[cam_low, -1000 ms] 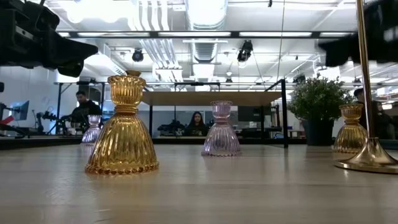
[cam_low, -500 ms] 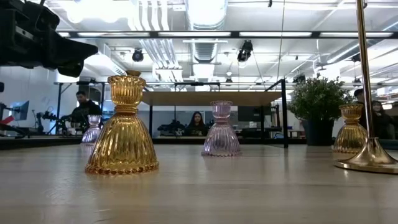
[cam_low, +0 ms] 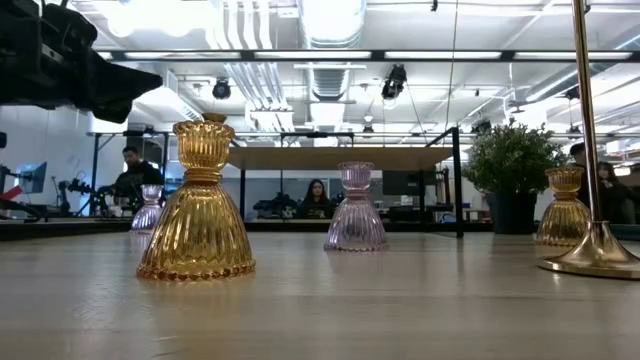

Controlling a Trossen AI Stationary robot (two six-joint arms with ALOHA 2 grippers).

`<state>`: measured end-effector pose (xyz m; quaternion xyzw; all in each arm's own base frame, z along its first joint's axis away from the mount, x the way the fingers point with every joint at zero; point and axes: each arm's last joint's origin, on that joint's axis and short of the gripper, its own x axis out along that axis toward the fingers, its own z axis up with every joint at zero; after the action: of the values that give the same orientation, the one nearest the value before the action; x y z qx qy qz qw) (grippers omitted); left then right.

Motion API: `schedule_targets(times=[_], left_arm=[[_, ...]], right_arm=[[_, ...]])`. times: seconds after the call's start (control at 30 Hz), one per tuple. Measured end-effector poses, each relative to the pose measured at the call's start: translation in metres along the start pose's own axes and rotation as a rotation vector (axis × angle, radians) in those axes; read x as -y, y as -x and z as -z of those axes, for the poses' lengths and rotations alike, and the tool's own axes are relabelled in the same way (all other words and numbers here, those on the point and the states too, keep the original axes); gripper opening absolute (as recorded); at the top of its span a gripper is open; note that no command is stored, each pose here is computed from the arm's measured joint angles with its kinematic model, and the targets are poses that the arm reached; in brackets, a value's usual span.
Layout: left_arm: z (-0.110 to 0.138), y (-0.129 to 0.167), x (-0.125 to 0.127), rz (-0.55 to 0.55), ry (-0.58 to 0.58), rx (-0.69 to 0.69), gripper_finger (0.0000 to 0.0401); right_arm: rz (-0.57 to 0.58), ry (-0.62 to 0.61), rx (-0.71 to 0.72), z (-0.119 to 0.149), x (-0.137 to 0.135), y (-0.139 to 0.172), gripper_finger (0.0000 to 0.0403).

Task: Pick & Place candle stick holders
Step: Put the top purple glass candle holder on the shelf

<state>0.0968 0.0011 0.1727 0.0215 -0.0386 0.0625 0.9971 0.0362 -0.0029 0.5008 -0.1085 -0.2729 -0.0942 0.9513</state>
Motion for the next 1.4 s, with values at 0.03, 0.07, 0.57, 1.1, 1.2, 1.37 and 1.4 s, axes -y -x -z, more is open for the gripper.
schedule_targets(times=[0.03,0.07,0.57,1.1,1.2,1.37,1.4], left_arm=[[-0.003,0.000,0.000,-0.001,0.004,0.027,0.0012],[-0.006,0.000,0.000,-0.002,0.010,0.060,0.0012],[-0.062,0.015,-0.006,-0.030,0.092,0.518,0.0012],[-0.087,0.030,-0.014,-0.223,0.097,0.712,0.0012],[-0.090,0.030,-0.016,-0.283,0.099,0.702,0.0012],[-0.094,0.027,-0.018,-0.363,0.121,0.663,0.0012],[-0.097,0.025,-0.018,-0.392,0.124,0.646,0.0012]], right_arm=[[-0.008,0.003,-0.025,-0.002,-0.001,-0.008,0.0008],[-0.016,0.006,-0.052,-0.004,-0.002,-0.016,0.0008],[-0.082,-0.111,-0.390,0.029,-0.025,-0.099,0.0008],[-0.026,-0.326,-0.894,0.111,-0.052,-0.115,0.0008],[0.068,-0.337,-0.993,0.117,-0.051,-0.107,0.0008],[0.160,-0.286,-1.059,0.118,-0.046,-0.097,0.0008],[0.168,-0.270,-1.057,0.117,-0.046,-0.096,0.0008]])
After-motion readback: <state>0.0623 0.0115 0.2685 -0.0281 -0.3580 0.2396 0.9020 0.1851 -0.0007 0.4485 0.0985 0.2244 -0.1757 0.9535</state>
